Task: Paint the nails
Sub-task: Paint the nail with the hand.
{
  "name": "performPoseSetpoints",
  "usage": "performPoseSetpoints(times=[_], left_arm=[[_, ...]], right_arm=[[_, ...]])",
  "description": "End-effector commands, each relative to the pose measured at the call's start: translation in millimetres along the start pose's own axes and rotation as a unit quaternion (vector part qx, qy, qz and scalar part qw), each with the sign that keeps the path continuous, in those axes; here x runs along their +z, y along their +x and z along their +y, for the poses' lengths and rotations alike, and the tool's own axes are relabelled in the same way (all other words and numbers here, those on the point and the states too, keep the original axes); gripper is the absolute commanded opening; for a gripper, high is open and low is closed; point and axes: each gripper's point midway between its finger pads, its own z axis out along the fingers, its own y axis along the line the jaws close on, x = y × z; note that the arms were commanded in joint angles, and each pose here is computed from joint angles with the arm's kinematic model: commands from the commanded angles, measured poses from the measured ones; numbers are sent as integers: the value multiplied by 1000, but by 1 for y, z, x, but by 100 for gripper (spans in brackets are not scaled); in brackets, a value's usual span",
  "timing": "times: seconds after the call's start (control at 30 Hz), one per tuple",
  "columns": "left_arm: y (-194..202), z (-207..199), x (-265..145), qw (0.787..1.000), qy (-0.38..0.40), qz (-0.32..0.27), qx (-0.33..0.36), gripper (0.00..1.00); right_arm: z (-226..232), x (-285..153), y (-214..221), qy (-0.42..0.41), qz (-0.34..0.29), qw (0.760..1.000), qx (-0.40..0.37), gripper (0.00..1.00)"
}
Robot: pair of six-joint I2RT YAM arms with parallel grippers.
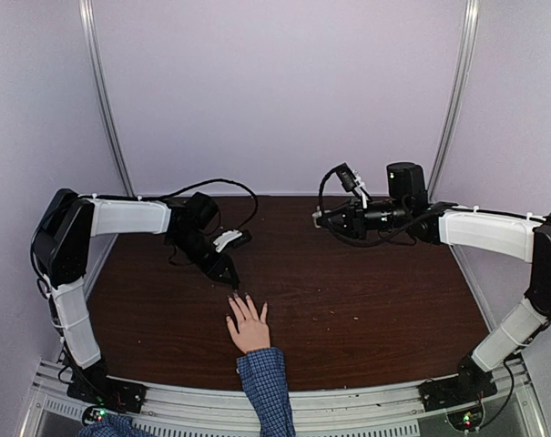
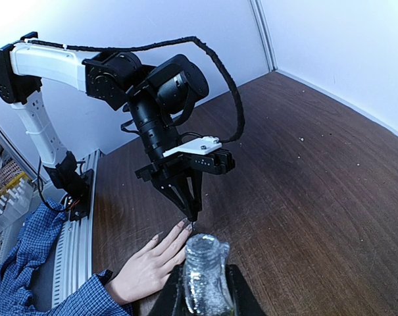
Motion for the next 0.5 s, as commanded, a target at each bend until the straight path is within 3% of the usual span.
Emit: performPoseSetpoints(times=[0.0, 0.47], left_arm=[[-5, 0, 1, 1000, -1, -1, 13, 0], [-7, 11, -9, 1000, -20, -10, -3, 0]], right_arm=[[0, 1, 0, -8, -3, 1000, 0, 0], [0, 0, -1, -7, -5, 1000, -1, 0]])
